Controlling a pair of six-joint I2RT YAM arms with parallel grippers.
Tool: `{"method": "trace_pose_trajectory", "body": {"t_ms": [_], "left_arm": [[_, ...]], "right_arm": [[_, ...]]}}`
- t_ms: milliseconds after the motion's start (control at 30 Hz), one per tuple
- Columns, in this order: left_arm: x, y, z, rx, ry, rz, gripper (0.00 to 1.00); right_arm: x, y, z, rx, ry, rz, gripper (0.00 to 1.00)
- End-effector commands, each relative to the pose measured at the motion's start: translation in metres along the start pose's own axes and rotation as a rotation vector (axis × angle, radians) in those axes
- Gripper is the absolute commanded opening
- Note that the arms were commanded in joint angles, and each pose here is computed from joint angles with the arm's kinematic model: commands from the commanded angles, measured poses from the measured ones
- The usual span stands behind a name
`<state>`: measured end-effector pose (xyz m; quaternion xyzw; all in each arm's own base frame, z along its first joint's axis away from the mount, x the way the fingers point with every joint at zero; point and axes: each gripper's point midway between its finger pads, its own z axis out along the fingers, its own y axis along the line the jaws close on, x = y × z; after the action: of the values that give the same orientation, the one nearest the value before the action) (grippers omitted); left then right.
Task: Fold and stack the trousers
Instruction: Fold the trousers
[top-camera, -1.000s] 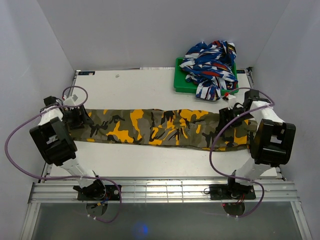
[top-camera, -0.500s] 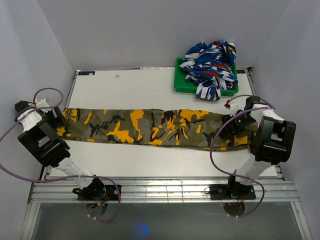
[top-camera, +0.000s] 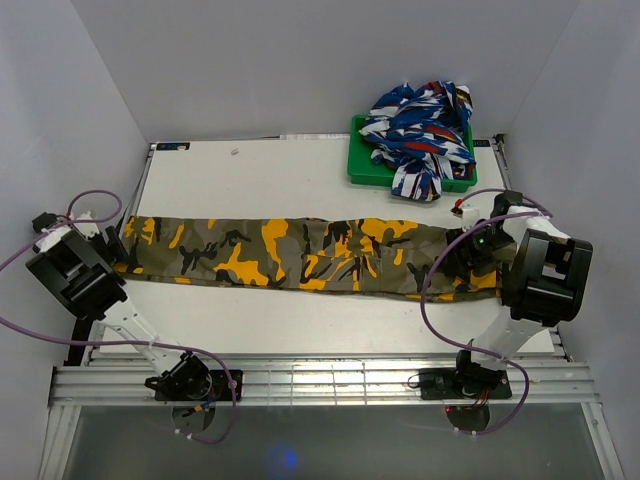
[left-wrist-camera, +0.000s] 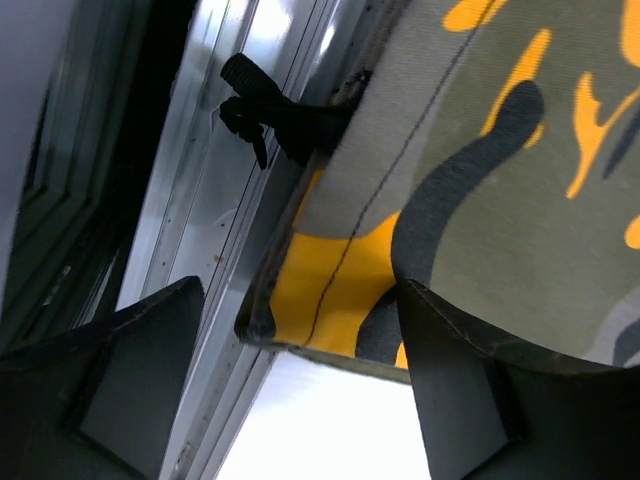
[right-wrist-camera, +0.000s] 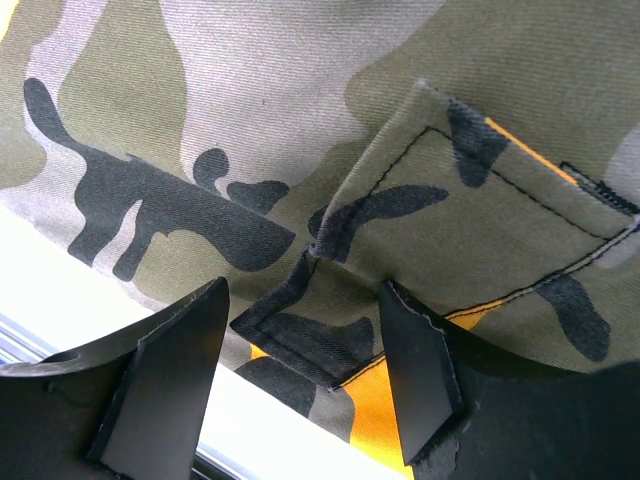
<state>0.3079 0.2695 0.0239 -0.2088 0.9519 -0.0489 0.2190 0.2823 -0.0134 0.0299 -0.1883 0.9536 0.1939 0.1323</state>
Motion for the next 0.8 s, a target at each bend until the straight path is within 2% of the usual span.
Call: {"method": "trace_pose_trajectory", "body": {"t_ms": [0,233,300,367,400,533,600,667,767], "left_arm": [[-0.016,0.005,0.001,0.008,-0.053,-0.013,0.88],[-0.021,-0.026,0.013,0.202,-0.078,-0.071,0.71],[-0.026,-0.029,0.014,0.221,-0.097,-0.083,0.61],[-0.033,-0.028,0.011,0.217,-0.119,-0.092,0.52],[-0.036,-0.027,0.009,0.208,-0.127,-0.091,0.42],[-0.051,-0.017,-0.005,0.127,-0.190,-0.063,0.22],[-0.060,-0.013,-0.019,0.085,-0.231,-0.024,0.16],[-0.066,-0.010,-0.029,0.052,-0.255,0.000,0.02],[-0.075,-0.026,-0.055,0.081,-0.317,0.072,0.00]], "right_arm": [[0.022,-0.014,0.013,0.044,0.104,-0.016,0.68],[0.019,-0.006,0.013,0.032,0.110,-0.033,0.67],[0.017,-0.005,0.012,0.032,0.111,-0.038,0.67],[0.015,-0.004,0.010,0.031,0.106,-0.041,0.66],[0.014,-0.003,0.010,0.032,0.105,-0.043,0.66],[0.012,-0.002,0.008,0.031,0.103,-0.052,0.65],[0.013,0.000,0.008,0.027,0.103,-0.055,0.65],[0.012,0.003,0.008,0.020,0.104,-0.063,0.65],[0.009,0.011,0.009,0.010,0.099,-0.086,0.65]]}}
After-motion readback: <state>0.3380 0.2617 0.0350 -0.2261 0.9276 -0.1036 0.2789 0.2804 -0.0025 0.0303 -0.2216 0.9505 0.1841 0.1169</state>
